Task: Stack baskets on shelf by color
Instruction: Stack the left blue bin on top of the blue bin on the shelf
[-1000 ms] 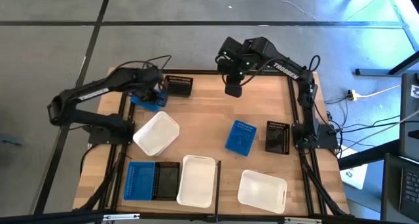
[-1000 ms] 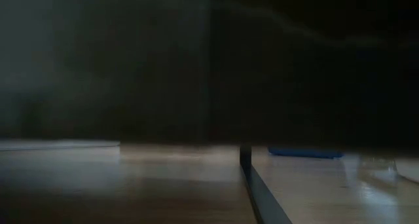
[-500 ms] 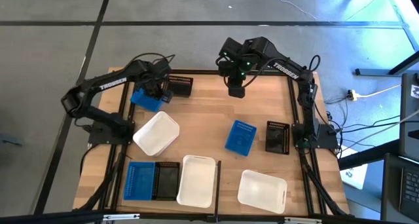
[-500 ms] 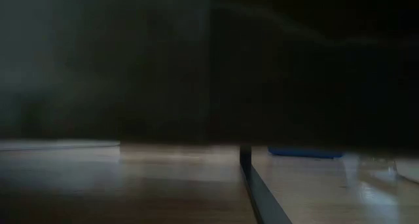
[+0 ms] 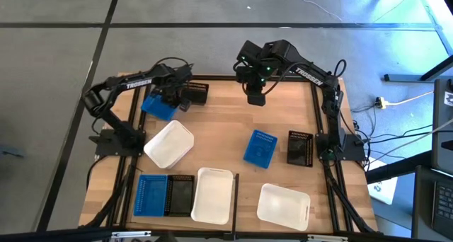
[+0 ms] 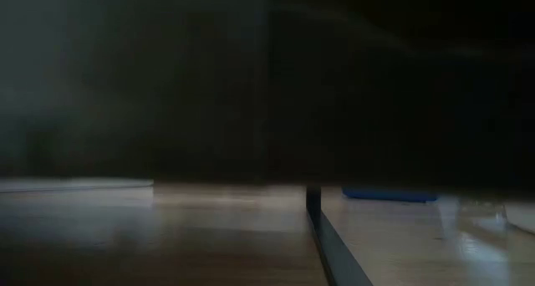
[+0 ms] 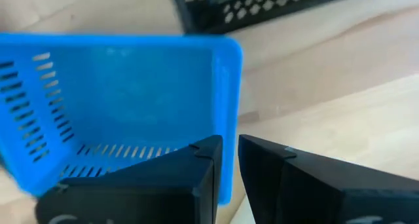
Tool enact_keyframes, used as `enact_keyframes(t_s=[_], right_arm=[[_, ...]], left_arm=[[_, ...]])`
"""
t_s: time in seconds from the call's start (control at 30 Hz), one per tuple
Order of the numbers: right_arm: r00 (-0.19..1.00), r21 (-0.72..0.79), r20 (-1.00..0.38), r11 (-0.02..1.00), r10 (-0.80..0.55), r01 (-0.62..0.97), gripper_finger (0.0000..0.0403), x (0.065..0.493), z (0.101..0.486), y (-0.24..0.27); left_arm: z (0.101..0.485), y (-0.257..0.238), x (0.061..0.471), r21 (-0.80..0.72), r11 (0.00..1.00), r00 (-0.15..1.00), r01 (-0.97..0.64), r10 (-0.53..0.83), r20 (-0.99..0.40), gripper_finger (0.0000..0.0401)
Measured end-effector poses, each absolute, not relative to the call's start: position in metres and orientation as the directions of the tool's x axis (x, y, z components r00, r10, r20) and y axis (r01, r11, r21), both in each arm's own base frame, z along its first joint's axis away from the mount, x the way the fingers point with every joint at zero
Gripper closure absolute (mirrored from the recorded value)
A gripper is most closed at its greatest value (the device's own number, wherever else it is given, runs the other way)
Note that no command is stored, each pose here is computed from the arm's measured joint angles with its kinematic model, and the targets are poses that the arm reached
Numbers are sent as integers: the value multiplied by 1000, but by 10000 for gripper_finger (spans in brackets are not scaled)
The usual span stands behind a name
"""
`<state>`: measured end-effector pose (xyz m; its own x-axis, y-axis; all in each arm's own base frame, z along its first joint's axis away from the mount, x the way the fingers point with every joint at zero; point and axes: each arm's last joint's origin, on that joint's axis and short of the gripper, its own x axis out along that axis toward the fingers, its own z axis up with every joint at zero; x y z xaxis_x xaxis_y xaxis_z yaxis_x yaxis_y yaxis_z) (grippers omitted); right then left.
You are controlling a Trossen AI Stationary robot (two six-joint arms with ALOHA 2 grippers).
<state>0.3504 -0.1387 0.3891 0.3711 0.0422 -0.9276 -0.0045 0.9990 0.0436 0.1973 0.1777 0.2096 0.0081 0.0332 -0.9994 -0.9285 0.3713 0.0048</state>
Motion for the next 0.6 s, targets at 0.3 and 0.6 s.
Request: enact_keyframes(t_s=[0.3,0.6], right_arm=[[404,120,-904,989,143,-83,402,351,390,-136],[404,119,-904,989,143,-83,402,351,390,-136]], left_arm=[[209,180,200,2,377,25,-926,67,-997,359],[202,180,198,5,383,25,-924,74,-997,359]])
